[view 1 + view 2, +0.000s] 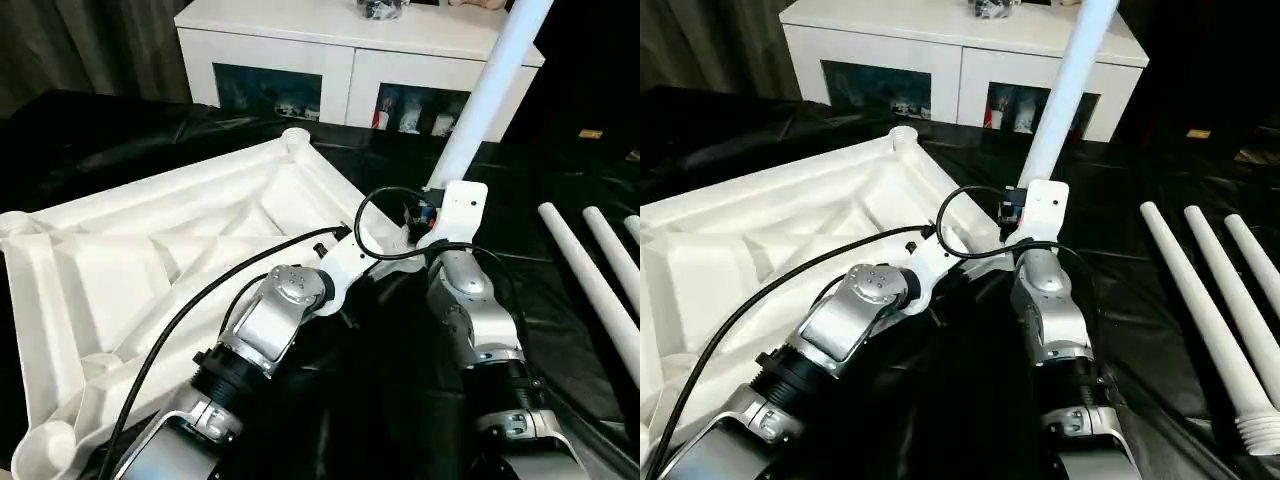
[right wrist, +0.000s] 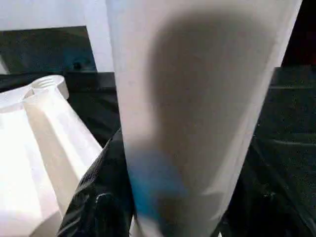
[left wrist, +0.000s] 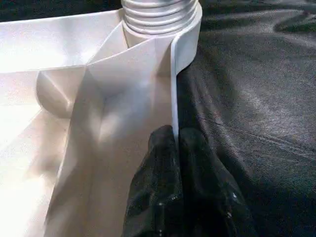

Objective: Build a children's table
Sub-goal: Rotate leg to tighten

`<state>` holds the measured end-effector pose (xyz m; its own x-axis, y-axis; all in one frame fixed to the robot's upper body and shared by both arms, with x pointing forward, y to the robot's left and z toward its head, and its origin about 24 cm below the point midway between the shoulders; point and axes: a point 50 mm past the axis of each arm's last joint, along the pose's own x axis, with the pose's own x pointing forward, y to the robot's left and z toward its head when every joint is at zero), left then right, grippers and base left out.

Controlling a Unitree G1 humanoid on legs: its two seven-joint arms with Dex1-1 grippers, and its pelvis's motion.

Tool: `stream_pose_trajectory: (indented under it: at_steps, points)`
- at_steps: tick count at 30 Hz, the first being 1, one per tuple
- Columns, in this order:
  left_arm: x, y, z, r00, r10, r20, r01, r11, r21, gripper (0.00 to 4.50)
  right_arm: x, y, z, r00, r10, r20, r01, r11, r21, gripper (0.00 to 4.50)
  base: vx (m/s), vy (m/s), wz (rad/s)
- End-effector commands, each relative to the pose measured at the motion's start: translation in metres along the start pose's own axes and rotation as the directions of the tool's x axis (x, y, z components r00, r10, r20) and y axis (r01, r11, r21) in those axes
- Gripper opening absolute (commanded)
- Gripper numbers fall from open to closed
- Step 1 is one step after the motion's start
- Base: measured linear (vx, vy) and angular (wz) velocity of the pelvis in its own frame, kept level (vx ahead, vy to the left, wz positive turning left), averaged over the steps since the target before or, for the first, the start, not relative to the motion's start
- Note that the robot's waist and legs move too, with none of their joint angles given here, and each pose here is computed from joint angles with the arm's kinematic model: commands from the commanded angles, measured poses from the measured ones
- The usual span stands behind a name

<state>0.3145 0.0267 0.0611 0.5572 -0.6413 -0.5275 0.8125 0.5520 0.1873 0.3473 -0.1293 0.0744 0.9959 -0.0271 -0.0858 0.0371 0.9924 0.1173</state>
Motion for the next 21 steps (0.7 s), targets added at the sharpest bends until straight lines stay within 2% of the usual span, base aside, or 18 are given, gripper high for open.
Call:
stream_pose_trajectory:
  at_steps: [1,9,11,12,15,21]
  points:
    - [0.002,-0.008,0.006,1.0,-0.026,0.018,0.025,1.0,0.011,0.0,-0.01,-0.016,-0.051,0.973,-0.067,-0.222,0.075,0.997,0.026,1.85,0.0,0.0,0.0]
    - [-0.001,-0.003,0.009,0.997,-0.049,0.051,0.05,0.999,-0.021,0.0,-0.007,-0.012,-0.043,0.984,-0.032,-0.178,0.043,0.997,0.056,1.85,0.0,0.0,0.0]
    - [-0.002,-0.002,0.009,0.997,-0.058,0.052,0.059,0.998,-0.022,0.0,-0.007,-0.012,-0.042,0.986,-0.017,-0.169,0.029,0.997,0.068,2.41,0.0,0.0,0.0]
    - [-0.002,-0.002,0.009,0.997,-0.058,0.052,0.059,0.998,-0.022,0.0,-0.007,-0.012,-0.042,0.986,-0.015,-0.168,0.027,0.997,0.069,2.41,0.0,0.0,0.0]
    - [-0.004,-0.001,0.006,0.995,-0.081,0.05,0.082,0.997,-0.011,0.0,-0.008,-0.012,-0.04,0.988,0.003,-0.153,0.01,0.997,0.081,2.81,0.0,0.0,0.0]
    - [-0.008,-0.001,0.003,0.989,-0.137,0.05,0.136,0.99,0.023,0.0,-0.008,-0.009,-0.027,0.993,0.074,-0.091,-0.065,0.993,0.104,3.34,0.0,0.0,0.0]
